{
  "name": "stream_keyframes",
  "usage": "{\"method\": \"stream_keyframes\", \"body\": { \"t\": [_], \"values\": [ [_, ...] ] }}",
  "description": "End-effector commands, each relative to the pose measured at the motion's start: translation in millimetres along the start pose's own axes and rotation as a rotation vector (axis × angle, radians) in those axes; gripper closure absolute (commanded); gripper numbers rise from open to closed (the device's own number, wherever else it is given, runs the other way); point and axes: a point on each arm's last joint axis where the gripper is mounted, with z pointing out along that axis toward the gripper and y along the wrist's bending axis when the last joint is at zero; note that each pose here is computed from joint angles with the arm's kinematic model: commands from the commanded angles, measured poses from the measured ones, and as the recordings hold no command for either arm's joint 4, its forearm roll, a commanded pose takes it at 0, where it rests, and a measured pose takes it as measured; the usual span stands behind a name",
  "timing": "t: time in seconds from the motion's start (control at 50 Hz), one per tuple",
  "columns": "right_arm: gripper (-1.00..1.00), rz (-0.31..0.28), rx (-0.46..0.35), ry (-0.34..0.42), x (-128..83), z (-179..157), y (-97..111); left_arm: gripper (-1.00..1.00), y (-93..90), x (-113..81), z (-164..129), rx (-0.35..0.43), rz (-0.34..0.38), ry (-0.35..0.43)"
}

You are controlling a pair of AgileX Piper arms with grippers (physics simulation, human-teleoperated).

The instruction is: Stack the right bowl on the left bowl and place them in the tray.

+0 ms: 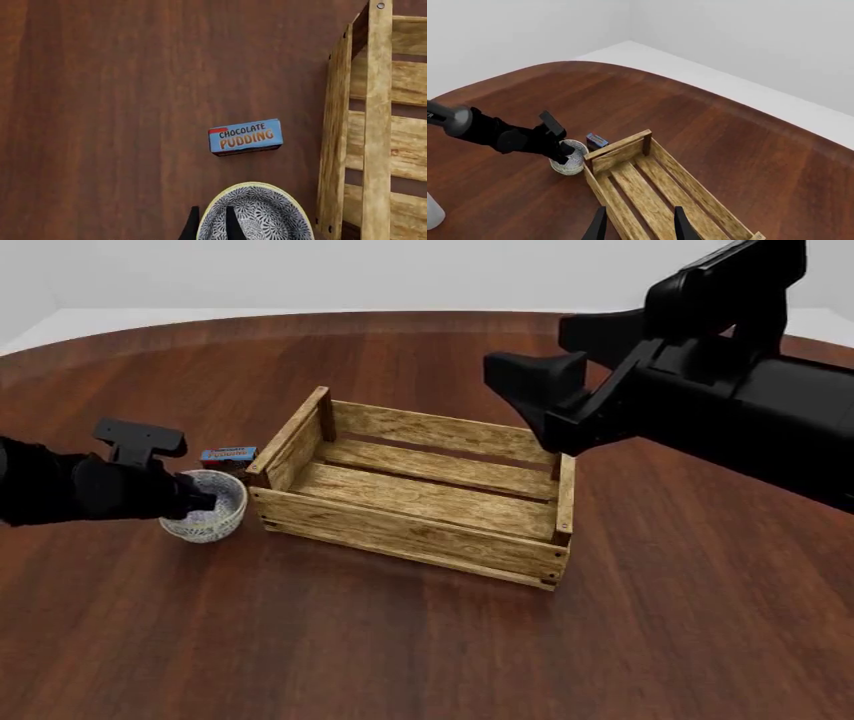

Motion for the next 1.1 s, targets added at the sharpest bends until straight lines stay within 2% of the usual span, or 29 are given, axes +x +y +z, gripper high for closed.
{"method": "stream_keyframes", "body": {
  "t": [0.02, 0.26, 0.78, 1.1],
  "values": [
    [-1.00, 0.000, 0.001, -0.003, -0.6, -1.5, -0.2, 1.00, -3.2, 6.3, -3.0, 0.019, 0.049, 0.034],
    [-1.00, -0.001, 0.001, -0.005, -1.0, -3.1, -0.2, 1.00, -2.5, 2.5, -14.8, 0.015, 0.053, 0.014],
    [-1.00, -0.003, 0.002, -0.019, -5.2, -10.8, -0.5, 1.00, 9.6, -23.6, -63.9, -0.020, 0.036, -0.075],
    [-1.00, -0.004, 0.002, -0.028, -7.9, -15.2, -0.4, 1.00, 13.9, -30.1, -88.2, -0.038, 0.016, -0.122]
  ]
}}
